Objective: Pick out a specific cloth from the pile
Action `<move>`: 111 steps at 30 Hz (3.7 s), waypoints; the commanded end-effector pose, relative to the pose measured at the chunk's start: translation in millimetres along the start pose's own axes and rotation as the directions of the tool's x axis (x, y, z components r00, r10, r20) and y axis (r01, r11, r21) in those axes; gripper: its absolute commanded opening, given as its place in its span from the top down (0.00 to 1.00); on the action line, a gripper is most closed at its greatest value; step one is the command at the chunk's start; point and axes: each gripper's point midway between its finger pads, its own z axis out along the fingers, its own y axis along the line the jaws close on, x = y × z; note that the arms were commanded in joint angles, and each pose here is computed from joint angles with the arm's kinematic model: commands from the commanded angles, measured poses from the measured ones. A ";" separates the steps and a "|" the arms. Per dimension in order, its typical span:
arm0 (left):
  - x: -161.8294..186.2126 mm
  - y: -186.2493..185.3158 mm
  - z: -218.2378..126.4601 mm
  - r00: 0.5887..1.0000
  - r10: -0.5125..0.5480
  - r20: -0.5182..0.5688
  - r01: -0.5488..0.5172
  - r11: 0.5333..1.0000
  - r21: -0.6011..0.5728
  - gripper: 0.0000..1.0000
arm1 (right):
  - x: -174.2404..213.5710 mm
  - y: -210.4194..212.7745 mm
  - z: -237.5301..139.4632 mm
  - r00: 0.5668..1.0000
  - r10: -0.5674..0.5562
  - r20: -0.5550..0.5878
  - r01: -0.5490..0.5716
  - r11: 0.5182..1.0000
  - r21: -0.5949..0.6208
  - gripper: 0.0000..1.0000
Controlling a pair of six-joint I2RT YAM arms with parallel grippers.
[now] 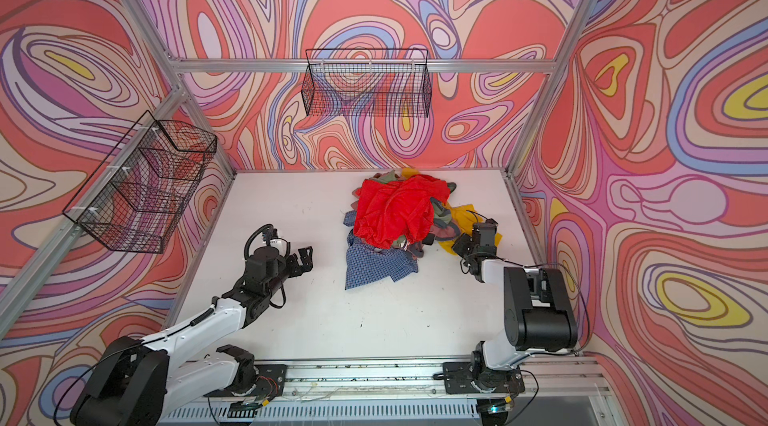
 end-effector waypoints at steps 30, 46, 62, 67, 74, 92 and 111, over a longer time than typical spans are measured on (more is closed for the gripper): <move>26.3 -88.5 39.4 0.986 0.087 -0.144 -0.070 0.991 0.117 0.01 | -112.6 173.2 -164.1 0.916 -0.215 0.338 0.361 0.809 -0.464 1.00; 54.1 -126.9 64.8 0.968 0.112 -0.225 -0.084 0.988 0.130 0.02 | -163.0 204.2 -200.6 0.893 -0.195 0.405 0.375 0.821 -0.431 1.00; 69.8 -139.7 90.3 0.948 0.127 -0.291 -0.104 0.990 0.092 0.02 | -204.2 241.5 -250.0 0.858 -0.185 0.479 0.417 0.794 -0.442 1.00; 70.4 -138.4 95.5 0.946 0.123 -0.300 -0.108 0.992 0.067 0.01 | -216.1 254.2 -263.2 0.851 -0.170 0.497 0.425 0.780 -0.460 1.00; 75.1 -139.9 103.4 0.939 0.128 -0.318 -0.117 0.992 0.053 0.01 | -226.1 268.4 -279.6 0.842 -0.162 0.515 0.441 0.757 -0.483 1.00; 81.0 -141.5 113.6 0.928 0.133 -0.347 -0.131 0.991 0.032 0.01 | -259.6 306.6 -348.1 0.793 -0.071 0.605 0.478 0.688 -0.546 1.00; 81.7 -146.9 118.5 0.922 0.142 -0.360 -0.137 0.990 0.040 0.01 | -261.6 326.4 -433.3 0.738 -0.032 0.674 0.547 0.615 -0.569 1.00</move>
